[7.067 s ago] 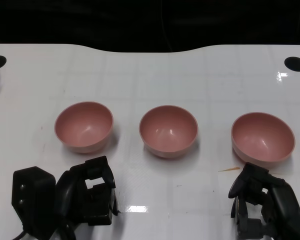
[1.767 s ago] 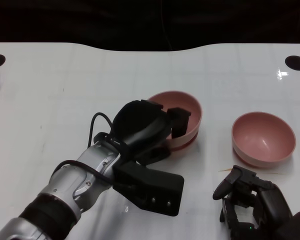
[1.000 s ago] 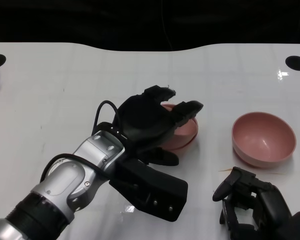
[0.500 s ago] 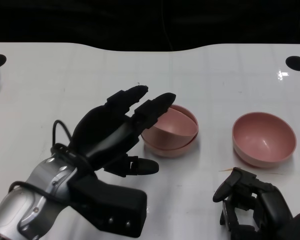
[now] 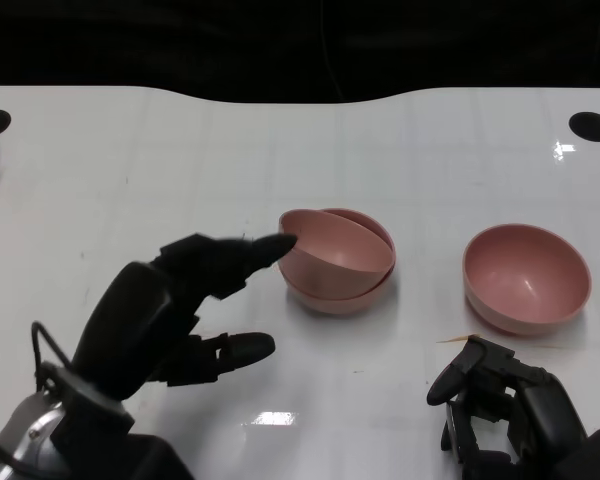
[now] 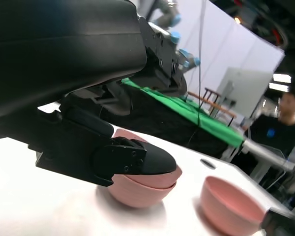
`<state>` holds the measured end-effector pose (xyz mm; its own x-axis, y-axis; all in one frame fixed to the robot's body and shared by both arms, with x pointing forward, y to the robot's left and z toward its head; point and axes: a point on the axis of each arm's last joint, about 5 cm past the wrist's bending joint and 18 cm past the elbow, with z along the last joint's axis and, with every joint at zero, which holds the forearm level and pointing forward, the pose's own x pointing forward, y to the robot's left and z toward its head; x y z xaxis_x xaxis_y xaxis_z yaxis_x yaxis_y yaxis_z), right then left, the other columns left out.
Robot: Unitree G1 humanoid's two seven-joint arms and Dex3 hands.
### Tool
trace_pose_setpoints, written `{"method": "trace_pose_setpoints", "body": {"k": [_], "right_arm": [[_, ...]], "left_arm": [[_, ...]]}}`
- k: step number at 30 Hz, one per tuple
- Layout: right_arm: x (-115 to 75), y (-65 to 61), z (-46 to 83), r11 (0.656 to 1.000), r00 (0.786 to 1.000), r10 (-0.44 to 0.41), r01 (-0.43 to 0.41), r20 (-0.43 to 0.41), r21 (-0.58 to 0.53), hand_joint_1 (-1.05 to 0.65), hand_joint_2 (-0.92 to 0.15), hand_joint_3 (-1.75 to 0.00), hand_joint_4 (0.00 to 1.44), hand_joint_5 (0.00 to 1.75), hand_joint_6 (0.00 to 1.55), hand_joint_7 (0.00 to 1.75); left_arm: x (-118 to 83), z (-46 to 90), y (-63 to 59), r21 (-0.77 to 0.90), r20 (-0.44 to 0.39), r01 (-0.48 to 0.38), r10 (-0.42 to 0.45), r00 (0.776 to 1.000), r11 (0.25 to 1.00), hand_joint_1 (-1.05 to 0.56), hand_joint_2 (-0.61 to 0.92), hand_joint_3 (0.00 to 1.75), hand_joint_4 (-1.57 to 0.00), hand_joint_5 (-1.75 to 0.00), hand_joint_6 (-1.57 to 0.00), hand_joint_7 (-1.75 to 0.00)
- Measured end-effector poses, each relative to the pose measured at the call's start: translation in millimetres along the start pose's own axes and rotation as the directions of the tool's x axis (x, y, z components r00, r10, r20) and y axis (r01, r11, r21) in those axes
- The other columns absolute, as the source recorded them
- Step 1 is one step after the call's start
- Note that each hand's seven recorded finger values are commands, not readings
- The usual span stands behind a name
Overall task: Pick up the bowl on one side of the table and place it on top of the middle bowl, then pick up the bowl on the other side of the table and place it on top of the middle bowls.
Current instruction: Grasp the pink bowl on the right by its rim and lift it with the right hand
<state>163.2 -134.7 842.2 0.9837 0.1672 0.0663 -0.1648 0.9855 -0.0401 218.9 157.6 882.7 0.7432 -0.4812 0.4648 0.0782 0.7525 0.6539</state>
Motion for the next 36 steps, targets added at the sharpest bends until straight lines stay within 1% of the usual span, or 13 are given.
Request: {"method": "trace_pose_setpoints", "body": {"k": [4, 8, 9, 10, 11, 14, 16, 18, 20, 23, 27, 32, 36], "right_arm": [[0.0, -0.1, 0.1, 1.0, 1.0, -0.002, 0.002, 0.002, -0.002, -0.5, -0.33, -1.49, 0.88, 1.62, 0.76, 1.49], [-1.0, -0.3, 0.1, 1.0, 1.0, -0.004, 0.004, 0.002, -0.002, -0.49, -0.32, -1.51, 0.88, 1.63, 0.75, 1.5], [-1.4, -0.4, 0.0, 1.0, 1.0, -0.004, 0.004, 0.0, -0.001, -0.49, -0.32, -1.51, 0.88, 1.63, 0.75, 1.5], [-1.7, -0.5, -0.2, 1.0, 1.0, -0.004, 0.004, 0.0, -0.001, -0.49, -0.32, -1.51, 0.88, 1.62, 0.75, 1.5], [-2.0, -0.7, -0.2, 1.0, 1.0, -0.004, 0.004, -0.001, -0.001, -0.5, -0.33, -1.5, 0.87, 1.62, 0.75, 1.5], [-2.3, -1.6, -0.3, 1.0, 1.0, -0.005, 0.005, 0.0, -0.005, -0.49, -0.33, -1.5, 0.87, 1.62, 0.74, 1.51], [-2.2, -1.7, 0.0, 1.0, 1.0, -0.004, 0.004, 0.005, -0.004, -0.49, -0.33, -1.5, 0.87, 1.63, 0.74, 1.51], [-2.4, -2.7, 0.0, 1.0, 1.0, -0.002, 0.002, 0.007, -0.002, -0.5, -0.33, -1.49, 0.87, 1.62, 0.74, 1.5], [-2.6, -3.8, 0.0, 1.0, 1.0, 0.003, -0.003, 0.008, 0.003, -0.5, -0.34, -1.46, 0.84, 1.59, 0.72, 1.48], [-2.9, -7.1, 0.1, 1.0, 1.0, 0.024, -0.024, 0.011, 0.016, -0.51, -0.38, -1.35, 0.75, 1.53, 0.65, 1.37], [-0.2, -13.1, 2.2, 0.998, 0.998, 0.054, -0.054, 0.027, -0.02, -0.57, -0.47, -1.14, 0.57, 1.53, 0.47, 1.3], [3.9, -20.5, 6.7, 0.988, 0.995, 0.076, -0.068, 0.057, -0.142, -0.62, -0.6, -0.84, 0.37, 1.44, 0.24, 1.28], [4.8, -26.4, 9.0, 0.97, 0.994, 0.086, -0.067, 0.07, -0.235, -0.64, -0.65, -0.68, 0.19, 1.42, 0.11, 1.2]], "left_arm": [[-11.0, -1.9, -5.0, -0.17, -0.045, -0.081, 0.075, 0.996, 0.982, -0.27, 0.92, 0.2, -0.72, -0.76, -0.83, -0.22], [-22.7, -0.5, -9.6, -0.307, -0.112, -0.137, 0.107, 0.988, 0.942, -0.18, 0.92, 0.18, -0.79, -1.04, -0.99, -0.34], [-26.4, 0.4, -11.7, -0.341, -0.133, -0.148, 0.108, 0.985, 0.928, -0.15, 0.88, 0.27, -0.81, -1.09, -1.0, -0.42], [-30.4, 1.6, -14.1, -0.374, -0.157, -0.161, 0.108, 0.982, 0.913, -0.12, 0.78, 0.48, -0.82, -1.13, -0.98, -0.53], [-34.2, 3.1, -16.7, -0.406, -0.183, -0.174, 0.107, 0.977, 0.897, -0.09, 0.66, 0.78, -0.84, -1.19, -0.96, -0.66], [-43.1, 8.0, -23.2, -0.465, -0.244, -0.184, 0.074, 0.967, 0.866, -0.03, 0.53, 1.13, -0.86, -1.33, -0.93, -0.89], [-47.4, 9.4, -26.3, -0.483, -0.265, -0.173, 0.045, 0.963, 0.858, -0.02, 0.51, 1.18, -0.87, -1.4, -0.9, -1.01], [-49.3, 9.6, -28.5, -0.507, -0.28, -0.173, 0.028, 0.96, 0.844, -0.04, 0.47, 1.26, -0.84, -1.62, -0.84, -1.33], [-49.4, 8.5, -29.6, -0.531, -0.293, -0.181, 0.021, 0.956, 0.828, -0.06, 0.48, 1.29, -0.84, -1.72, -0.8, -1.48], [-50.0, 5.9, -31.5, -0.579, -0.327, -0.21, 0.011, 0.945, 0.788, -0.07, 0.5, 1.29, -0.86, -1.74, -0.77, -1.56], [-51.5, 2.1, -30.2, -0.603, -0.354, -0.22, -0.01, 0.935, 0.767, -0.06, 0.51, 1.3, -0.87, -1.75, -0.77, -1.58], [-52.8, 0.2, -29.6, -0.618, -0.361, -0.221, -0.022, 0.932, 0.754, -0.08, 0.51, 1.29, -0.87, -1.75, -0.76, -1.57], [-53.7, -1.1, -28.6, -0.621, -0.366, -0.221, -0.029, 0.93, 0.752, -0.1, 0.51, 1.26, -0.86, -1.75, -0.76, -1.57]]}}
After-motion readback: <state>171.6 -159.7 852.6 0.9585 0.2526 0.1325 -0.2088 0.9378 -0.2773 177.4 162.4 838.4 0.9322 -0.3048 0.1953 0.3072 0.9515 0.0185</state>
